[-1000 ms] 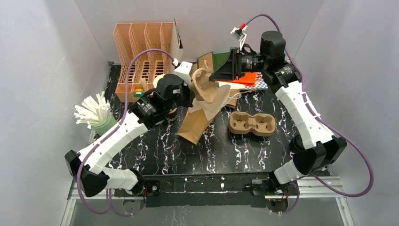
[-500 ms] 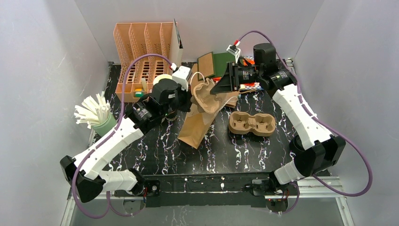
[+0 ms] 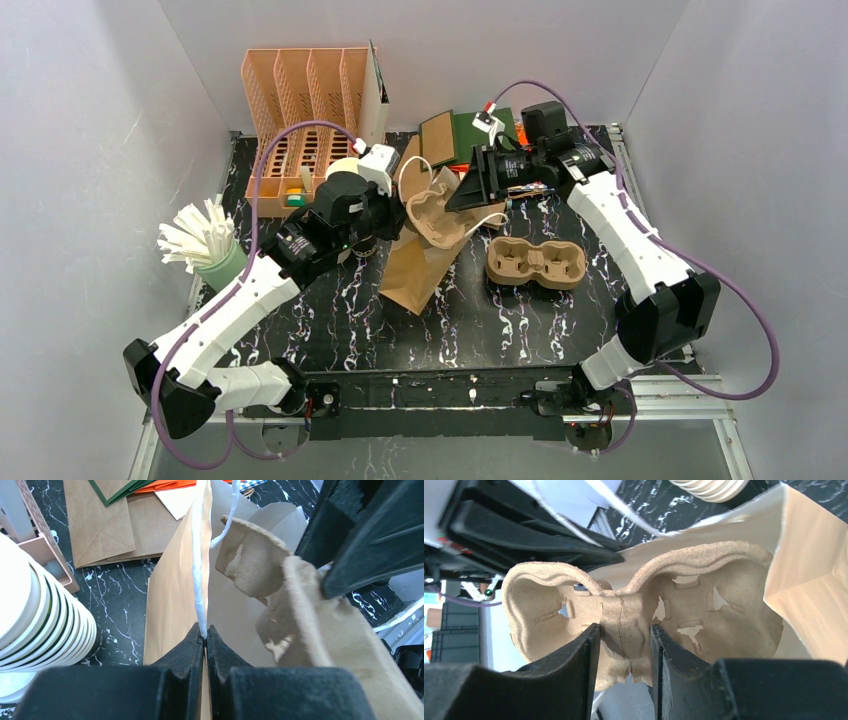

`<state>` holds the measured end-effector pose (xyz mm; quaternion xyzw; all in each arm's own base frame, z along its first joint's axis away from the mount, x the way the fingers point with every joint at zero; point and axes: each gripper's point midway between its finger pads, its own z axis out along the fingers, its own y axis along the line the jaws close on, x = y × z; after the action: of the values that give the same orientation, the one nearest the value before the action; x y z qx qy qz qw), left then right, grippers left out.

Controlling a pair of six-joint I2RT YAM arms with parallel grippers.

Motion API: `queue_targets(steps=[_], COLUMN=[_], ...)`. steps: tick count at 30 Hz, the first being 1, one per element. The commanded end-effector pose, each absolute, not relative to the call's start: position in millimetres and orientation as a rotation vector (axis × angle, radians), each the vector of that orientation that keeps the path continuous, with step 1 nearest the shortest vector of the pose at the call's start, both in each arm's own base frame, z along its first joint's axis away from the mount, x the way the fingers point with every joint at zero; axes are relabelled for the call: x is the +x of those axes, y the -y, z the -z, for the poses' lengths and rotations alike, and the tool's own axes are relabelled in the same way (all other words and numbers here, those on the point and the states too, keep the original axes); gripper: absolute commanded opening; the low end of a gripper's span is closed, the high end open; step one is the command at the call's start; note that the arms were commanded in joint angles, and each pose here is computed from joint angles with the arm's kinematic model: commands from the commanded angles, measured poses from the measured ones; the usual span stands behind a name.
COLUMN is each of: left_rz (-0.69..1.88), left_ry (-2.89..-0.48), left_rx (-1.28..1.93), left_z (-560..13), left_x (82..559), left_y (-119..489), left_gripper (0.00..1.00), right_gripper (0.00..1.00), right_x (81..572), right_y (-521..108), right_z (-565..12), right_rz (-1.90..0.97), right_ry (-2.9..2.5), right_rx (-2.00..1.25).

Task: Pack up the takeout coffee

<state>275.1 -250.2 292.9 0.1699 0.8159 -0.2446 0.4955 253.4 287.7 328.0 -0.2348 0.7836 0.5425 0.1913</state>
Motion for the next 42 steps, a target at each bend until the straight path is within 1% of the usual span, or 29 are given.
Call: queue_targets(steps=[1,4,11,15,19,21,26,28,30,33,35,37,40,42], left_rz=[0.587,0.557,0.486,0.428,0.401,0.388,0.394,0.412,0.423,0.434,0.431,0.412,0.335,0.288], left_ry=[-1.97,-1.971,-1.976,-1.997,-2.025,-2.039,-2.091,-2.115,-2.145,-2.171,-2.182,-2.197,-2.24,-2.255], left_rx=[0.39,0.393,0.401,0.4,0.406,0.409,0.425,0.446,0.454,0.441,0.435,0.437,0.452,0.463], left_z=[-296.7,-298.7,-300.9,-295.6,-291.1,-289.0,-284.2,-282.2,-278.7,-275.4,-273.3,-271.5,-265.1,-263.0], left_x=[273.7,275.9,278.8,281.0,280.5,280.6,276.7,272.6,268.3,263.4,262.0,261.9,263.2,265.8], left_y=[240.8,236.6,225.0,217.2,214.1,213.3,215.5,218.3,218.9,217.8,216.3,214.1,205.6,201.7], left_gripper=[0.0,0.0,0.0,0.0,0.05,0.11,0.33,0.43,0.56,0.66,0.7,0.7,0.7,0.67], right_gripper=[0.2,0.2,0.17,0.17,0.17,0.17,0.17,0.17,0.17,0.17,0.16,0.16,0.16,0.16], right_x=[269.3,275.4,295.7,302.6,306.5,307.7,304.9,303.4,302.6,301.1,301.5,303.0,304.5,304.8], right_y=[-286.1,-289.1,-285.4,-281.9,-278.0,-276.3,-278.1,-279.9,-281.5,-283.8,-284.3,-283.7,-281.8,-281.2], right_z=[-313.3,-314.9,-314.3,-315.1,-305.9,-300.2,-290.4,-286.6,-283.4,-282.6,-284.6,-286.6,-290.7,-294.9], right_rz=[-1.372,-1.348,-1.174,-1.122,-1.061,-1.019,-0.944,-0.925,-0.921,-0.931,-0.936,-0.928,-0.911,-0.905], right_ry=[-2.265,-2.268,-2.289,-2.287,-2.313,-2.33,-2.362,-2.372,-2.379,-2.377,-2.368,-2.36,-2.352,-2.344], right_rx=[-0.645,-0.642,-0.605,-0.585,-0.591,-0.601,-0.628,-0.638,-0.645,-0.652,-0.648,-0.643,-0.633,-0.629])
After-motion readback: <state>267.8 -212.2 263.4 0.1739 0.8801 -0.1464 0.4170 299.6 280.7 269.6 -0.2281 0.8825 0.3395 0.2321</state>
